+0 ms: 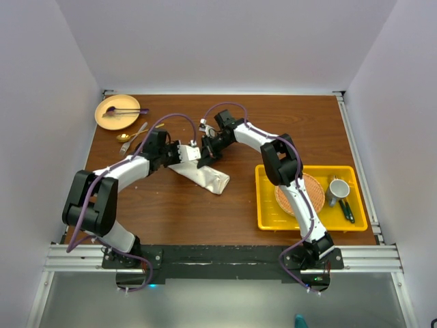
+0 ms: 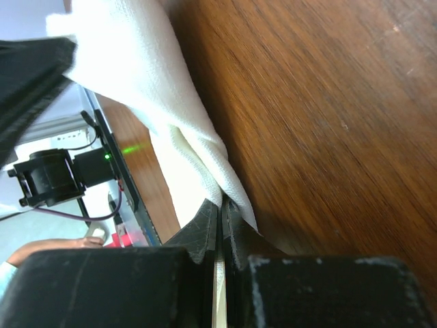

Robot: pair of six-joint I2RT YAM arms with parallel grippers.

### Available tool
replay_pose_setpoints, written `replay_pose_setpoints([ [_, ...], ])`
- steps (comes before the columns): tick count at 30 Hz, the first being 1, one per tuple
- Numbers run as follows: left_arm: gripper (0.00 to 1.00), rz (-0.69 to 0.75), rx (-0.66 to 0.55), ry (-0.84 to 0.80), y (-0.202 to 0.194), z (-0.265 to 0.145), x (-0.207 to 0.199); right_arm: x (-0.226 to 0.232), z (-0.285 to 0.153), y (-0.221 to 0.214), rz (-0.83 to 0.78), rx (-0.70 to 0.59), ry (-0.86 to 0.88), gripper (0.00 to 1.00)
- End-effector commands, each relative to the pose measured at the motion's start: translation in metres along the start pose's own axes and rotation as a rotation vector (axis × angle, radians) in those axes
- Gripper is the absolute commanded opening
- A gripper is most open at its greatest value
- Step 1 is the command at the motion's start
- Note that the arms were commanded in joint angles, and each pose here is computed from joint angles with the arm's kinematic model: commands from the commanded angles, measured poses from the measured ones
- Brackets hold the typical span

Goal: Fold the napkin into a case and place the utensils inside
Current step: Fold the top corner of the smaller rectangle-folded napkin into a folded napkin, then smooth out the smaller rectangle-folded napkin at the center of the board.

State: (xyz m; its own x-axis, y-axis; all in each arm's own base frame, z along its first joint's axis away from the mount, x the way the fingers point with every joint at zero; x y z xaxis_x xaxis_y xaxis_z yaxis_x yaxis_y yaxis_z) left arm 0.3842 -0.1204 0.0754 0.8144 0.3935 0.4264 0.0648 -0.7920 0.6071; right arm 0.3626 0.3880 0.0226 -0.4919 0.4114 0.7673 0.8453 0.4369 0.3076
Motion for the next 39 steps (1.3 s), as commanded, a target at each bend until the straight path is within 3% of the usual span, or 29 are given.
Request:
replay_pose_setpoints([
  [1, 0.00, 0.028, -0.009, -0.048, -0.003, -0.003, -0.017, -0.054, 0.017, -0.021, 0.016, 0.035, -0.191, 0.00],
  [20, 0.00, -0.063, 0.180, -0.135, -0.064, 0.025, -0.059, -0.036, 0.009, -0.011, -0.060, 0.030, -0.135, 0.01],
  [22, 0.00, -0.089, 0.196, -0.148, -0.068, 0.022, -0.061, -0.025, 0.001, -0.008, -0.083, 0.034, -0.117, 0.11],
  [23, 0.00, -0.094, 0.199, -0.149, -0.068, 0.021, -0.062, -0.022, -0.004, -0.007, -0.091, 0.032, -0.112, 0.25],
  [27, 0.00, -0.113, 0.219, -0.169, -0.073, 0.015, -0.070, 0.000, -0.021, -0.012, -0.113, 0.065, -0.095, 0.50],
  [33, 0.00, -0.125, 0.231, -0.174, -0.077, 0.015, -0.074, 0.020, -0.047, -0.030, -0.115, 0.127, -0.092, 0.59],
  [39, 0.00, -0.136, 0.228, -0.176, -0.076, 0.013, -0.076, 0.028, -0.060, -0.061, -0.055, 0.193, -0.090, 0.59],
])
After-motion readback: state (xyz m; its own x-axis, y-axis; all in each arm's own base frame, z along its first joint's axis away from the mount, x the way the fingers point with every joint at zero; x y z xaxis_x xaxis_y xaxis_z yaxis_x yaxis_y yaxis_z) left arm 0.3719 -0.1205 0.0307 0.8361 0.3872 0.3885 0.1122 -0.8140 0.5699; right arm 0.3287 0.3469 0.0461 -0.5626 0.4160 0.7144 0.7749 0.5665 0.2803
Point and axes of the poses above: each gripper's point midway between its finger pads, its own z axis out along the fingers, its own x axis along the line the jaws close on, y = z × x, the point moved 1 cm from there along -z, back along the fingers, and after that the axes turned 11 degrees about -z, right-handed, at the moved point
